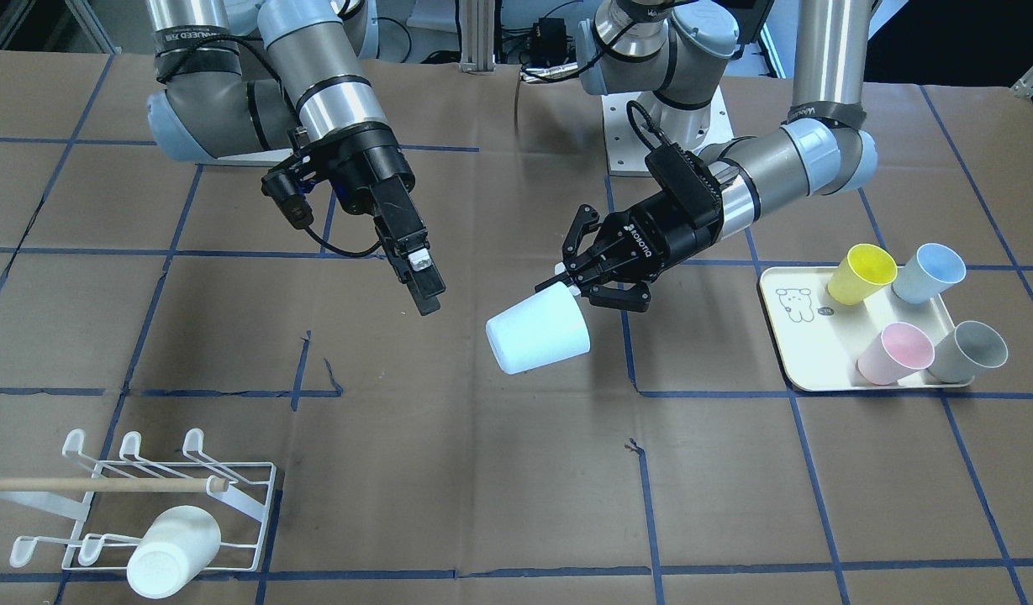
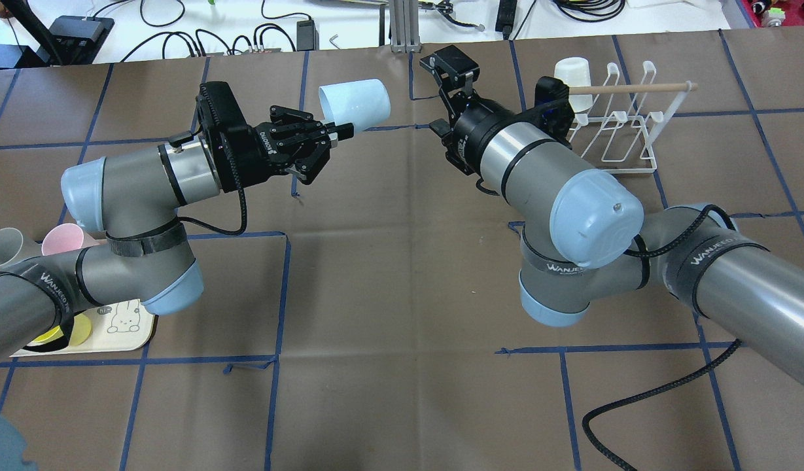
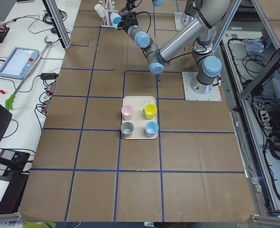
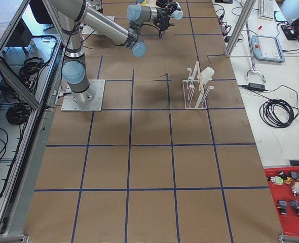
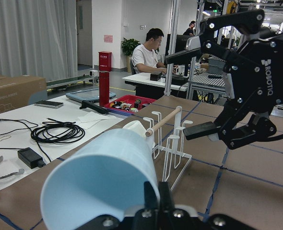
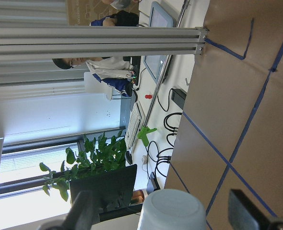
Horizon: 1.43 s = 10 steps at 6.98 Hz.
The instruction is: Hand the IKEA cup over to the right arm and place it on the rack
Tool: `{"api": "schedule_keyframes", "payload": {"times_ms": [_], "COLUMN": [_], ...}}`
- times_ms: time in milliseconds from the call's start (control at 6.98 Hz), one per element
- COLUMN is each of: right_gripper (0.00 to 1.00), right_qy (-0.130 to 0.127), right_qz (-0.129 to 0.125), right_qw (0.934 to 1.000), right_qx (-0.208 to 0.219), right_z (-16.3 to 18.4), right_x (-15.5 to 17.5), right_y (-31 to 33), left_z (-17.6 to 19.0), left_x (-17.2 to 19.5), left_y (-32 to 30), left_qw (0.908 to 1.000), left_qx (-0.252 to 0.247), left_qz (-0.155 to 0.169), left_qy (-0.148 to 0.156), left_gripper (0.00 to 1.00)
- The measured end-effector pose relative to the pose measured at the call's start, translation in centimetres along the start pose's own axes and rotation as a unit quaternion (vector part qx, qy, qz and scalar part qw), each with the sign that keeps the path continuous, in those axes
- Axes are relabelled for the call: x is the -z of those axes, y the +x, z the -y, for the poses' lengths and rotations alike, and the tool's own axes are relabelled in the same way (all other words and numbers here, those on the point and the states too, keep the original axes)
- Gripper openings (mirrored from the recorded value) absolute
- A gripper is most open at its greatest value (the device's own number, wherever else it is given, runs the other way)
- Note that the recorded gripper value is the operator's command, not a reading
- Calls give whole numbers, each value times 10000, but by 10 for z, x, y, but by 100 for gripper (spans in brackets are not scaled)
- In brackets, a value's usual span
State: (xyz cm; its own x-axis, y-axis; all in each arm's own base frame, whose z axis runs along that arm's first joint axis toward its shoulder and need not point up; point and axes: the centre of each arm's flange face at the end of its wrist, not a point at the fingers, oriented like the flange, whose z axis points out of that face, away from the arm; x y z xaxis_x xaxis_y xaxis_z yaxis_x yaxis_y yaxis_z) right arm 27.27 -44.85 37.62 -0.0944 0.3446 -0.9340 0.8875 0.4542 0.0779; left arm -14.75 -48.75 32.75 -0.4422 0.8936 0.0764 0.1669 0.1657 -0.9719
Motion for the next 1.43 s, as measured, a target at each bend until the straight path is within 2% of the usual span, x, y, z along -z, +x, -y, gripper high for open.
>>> {"api": "schedule_keyframes", "payload": {"times_ms": [287,717,1434], "right_gripper": [100,100,100], "right_qy": [-137,-245,-347], "right_qz": [-109,-423,-574], "right_qw": [9992,9977,9961], "right_qx": [-349,-463,-566], "right_z": [-19,-31,-41], "right_x": [-3,-10,-37], "right_y": [4,12,0], "left_z": [0,1,2], "left_x": [-3,-3,-3], "left_y": [2,3,3], "left_qw": [10000,10000,9999], "left_qx": [14,12,92], "left_qz": [-28,-36,-40], "left_qy": [-1,1,7], "left_gripper": [5,6,6]}}
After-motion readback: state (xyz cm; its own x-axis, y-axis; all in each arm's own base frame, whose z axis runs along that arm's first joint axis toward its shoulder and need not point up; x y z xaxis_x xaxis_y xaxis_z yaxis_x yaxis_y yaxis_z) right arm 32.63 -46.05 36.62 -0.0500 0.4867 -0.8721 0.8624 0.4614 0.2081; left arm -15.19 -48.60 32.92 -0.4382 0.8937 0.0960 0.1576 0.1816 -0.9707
